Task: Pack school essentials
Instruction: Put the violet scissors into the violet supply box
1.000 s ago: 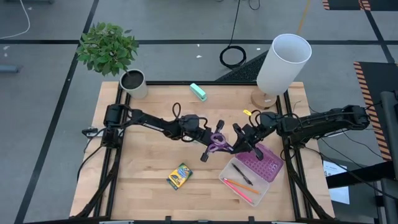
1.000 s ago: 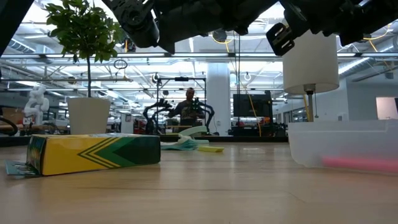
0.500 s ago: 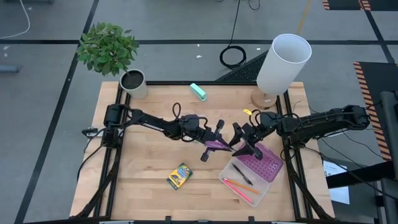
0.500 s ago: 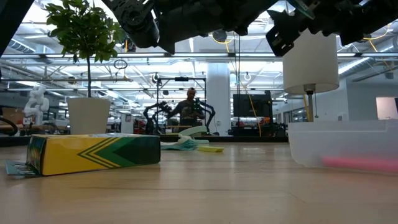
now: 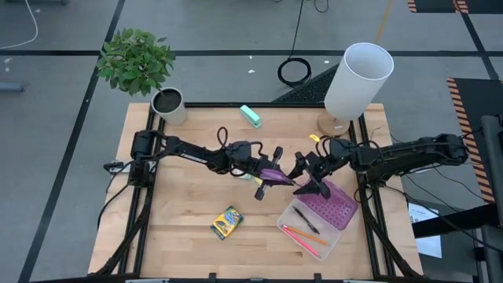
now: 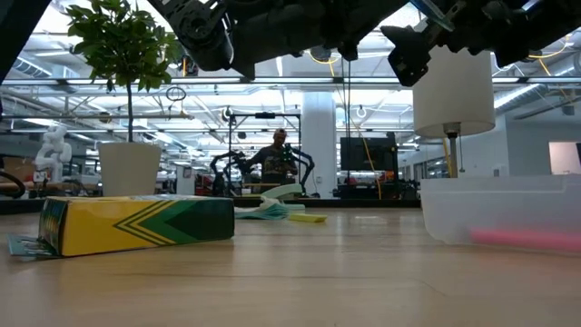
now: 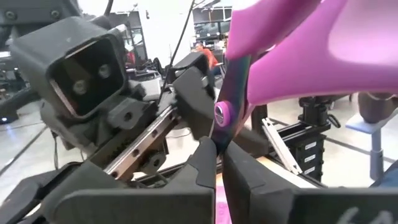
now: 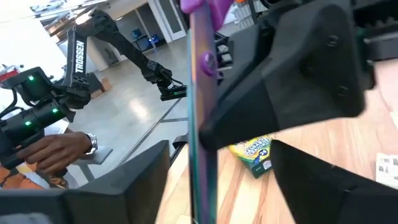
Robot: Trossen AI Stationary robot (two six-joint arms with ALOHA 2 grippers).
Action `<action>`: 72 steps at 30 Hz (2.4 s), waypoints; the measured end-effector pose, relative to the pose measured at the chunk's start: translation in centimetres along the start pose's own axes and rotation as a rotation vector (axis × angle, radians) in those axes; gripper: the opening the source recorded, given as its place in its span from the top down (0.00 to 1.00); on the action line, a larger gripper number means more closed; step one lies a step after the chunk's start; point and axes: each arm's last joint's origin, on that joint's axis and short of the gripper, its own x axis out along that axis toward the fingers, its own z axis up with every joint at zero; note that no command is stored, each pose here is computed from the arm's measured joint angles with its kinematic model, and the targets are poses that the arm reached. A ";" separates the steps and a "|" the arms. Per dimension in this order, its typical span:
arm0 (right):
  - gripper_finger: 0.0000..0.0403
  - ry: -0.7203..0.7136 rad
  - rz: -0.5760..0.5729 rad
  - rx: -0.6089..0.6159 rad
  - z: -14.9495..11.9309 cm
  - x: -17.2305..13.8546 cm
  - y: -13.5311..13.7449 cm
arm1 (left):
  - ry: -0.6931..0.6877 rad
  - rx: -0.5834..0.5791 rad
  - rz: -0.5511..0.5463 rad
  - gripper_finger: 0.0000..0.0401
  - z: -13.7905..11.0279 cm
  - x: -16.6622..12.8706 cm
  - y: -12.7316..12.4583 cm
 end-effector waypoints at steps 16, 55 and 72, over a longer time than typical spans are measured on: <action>0.97 0.041 0.011 -0.002 -0.2 -0.4 0.2 | 0.006 -0.046 0.032 0.92 -0.1 -0.2 0.4; 1.00 0.160 -0.130 0.180 -2.4 -2.4 6.5 | 0.712 -0.141 0.460 0.51 5.6 -5.3 -3.5; 1.00 0.216 -0.308 0.485 -8.5 -1.0 13.5 | 0.629 -0.166 0.524 0.51 6.7 -3.2 -8.7</action>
